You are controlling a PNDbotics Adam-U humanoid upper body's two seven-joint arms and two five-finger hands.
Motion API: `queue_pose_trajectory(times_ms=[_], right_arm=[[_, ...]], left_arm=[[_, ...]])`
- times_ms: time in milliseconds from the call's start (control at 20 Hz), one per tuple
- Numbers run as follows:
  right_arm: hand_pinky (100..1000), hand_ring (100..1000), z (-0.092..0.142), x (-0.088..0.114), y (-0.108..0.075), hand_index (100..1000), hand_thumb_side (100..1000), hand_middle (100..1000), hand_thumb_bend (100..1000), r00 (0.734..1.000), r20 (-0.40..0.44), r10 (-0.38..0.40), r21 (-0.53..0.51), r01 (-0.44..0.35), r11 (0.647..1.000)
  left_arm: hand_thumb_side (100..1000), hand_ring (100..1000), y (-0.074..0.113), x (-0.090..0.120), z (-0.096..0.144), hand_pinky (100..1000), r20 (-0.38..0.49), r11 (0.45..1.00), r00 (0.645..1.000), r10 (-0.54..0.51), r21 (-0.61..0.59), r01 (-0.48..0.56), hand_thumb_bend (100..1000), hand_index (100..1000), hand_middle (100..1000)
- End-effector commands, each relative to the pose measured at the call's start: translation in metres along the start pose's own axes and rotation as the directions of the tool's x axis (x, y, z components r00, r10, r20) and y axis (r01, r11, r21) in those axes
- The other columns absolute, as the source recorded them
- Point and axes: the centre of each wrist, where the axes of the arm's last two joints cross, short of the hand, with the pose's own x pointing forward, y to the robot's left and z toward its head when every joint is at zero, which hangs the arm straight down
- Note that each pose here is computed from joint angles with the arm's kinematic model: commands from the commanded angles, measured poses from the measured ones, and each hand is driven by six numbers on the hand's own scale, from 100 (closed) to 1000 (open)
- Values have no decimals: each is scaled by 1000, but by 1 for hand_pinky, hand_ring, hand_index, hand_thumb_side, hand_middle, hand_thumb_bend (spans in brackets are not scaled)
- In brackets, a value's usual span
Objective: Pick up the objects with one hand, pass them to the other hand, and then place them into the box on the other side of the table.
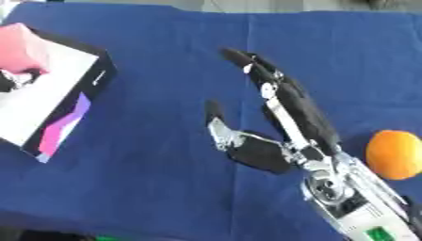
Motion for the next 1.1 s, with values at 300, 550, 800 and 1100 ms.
queue_pose_trajectory(times_ms=[300,550,800,1100], right_arm=[[898,902,-4,5,-10,950,586,879,100,998,64,-22,-39,25,999],[897,900,-5,5,-11,950,587,878,100,997,72,-38,-52,42,998],[896,898,-4,5,-11,950,602,877,100,996,70,-47,-57,51,997],[897,898,-4,3,-14,950,587,877,100,997,67,-45,-72,50,996]], left_arm=[[296,741,4,-32,-30,814,-78,998,996,-47,-33,44,410,816,681],[538,816,-3,-44,-44,868,-121,991,987,-104,-96,93,710,889,749],[581,843,-6,-50,-53,892,-136,980,975,-178,-119,162,856,957,778],[549,811,0,-48,-56,864,-172,982,967,-186,-75,175,603,927,746]])
